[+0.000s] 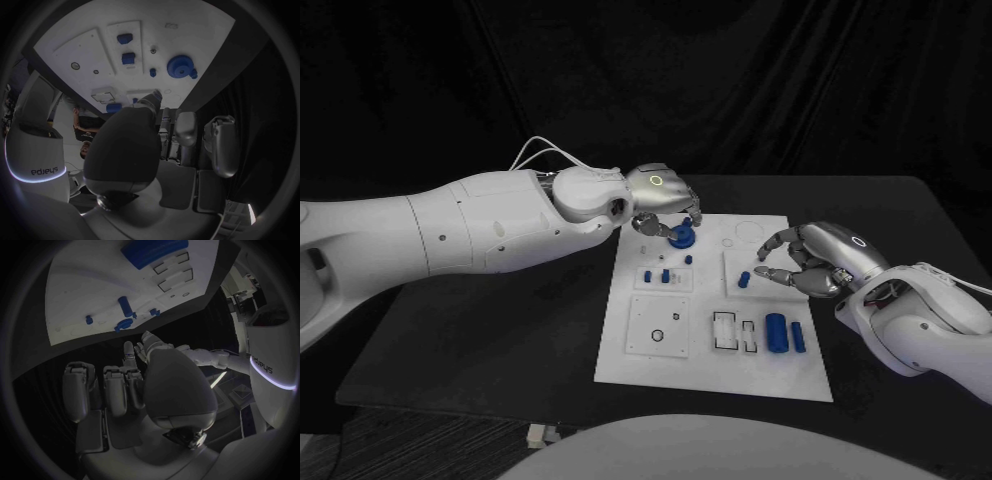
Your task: Assemble the parts on the task board
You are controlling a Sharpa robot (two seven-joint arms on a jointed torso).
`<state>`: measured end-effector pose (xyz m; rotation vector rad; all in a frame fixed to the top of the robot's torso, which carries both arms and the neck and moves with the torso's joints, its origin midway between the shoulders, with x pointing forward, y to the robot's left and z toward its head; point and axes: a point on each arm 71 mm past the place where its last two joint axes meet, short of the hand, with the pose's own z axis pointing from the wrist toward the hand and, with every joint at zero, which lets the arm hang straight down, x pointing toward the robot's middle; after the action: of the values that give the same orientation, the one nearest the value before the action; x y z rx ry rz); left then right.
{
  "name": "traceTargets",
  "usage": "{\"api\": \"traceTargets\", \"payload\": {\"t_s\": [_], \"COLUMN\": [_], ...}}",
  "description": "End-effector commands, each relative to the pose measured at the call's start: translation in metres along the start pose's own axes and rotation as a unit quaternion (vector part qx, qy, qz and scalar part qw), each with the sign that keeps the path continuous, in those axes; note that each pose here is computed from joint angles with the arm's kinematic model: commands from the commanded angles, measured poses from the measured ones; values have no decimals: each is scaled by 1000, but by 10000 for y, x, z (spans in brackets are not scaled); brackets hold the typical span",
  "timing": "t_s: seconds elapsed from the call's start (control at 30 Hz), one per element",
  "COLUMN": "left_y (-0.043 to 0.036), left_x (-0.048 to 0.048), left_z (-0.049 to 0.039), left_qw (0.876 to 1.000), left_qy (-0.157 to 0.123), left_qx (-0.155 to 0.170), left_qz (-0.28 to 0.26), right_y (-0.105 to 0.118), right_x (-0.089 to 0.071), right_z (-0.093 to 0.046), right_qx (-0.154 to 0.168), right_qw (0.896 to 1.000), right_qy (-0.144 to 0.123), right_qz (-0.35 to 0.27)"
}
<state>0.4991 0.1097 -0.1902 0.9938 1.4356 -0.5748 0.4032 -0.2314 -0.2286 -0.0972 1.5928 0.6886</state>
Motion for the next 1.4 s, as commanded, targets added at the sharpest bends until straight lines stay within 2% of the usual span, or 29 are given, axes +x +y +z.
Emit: {"api": "traceTargets", "payload": {"t_s": [0.03, 0.57, 0.87, 1.4], "left_y": [-39, -99, -168, -256], "left_x": [7, 147, 263, 390], "left_z": [18, 121, 202, 354], "left_qw": [1000, 1000, 999, 998], "left_qy": [-10, 18, 33, 56], "left_qx": [17, 16, 22, 32], "left_qz": [14, 4, -3, -10], "right_y": [15, 29, 53, 70], "right_x": [-12, -12, -19, -21], "right_z": [-5, -8, -22, -33], "right_qx": [-7, -10, -16, -19], "right_qw": [1000, 1000, 1000, 1000], "right_qy": [-14, -16, -21, -22], "right_qz": [4, 6, 8, 10]}}
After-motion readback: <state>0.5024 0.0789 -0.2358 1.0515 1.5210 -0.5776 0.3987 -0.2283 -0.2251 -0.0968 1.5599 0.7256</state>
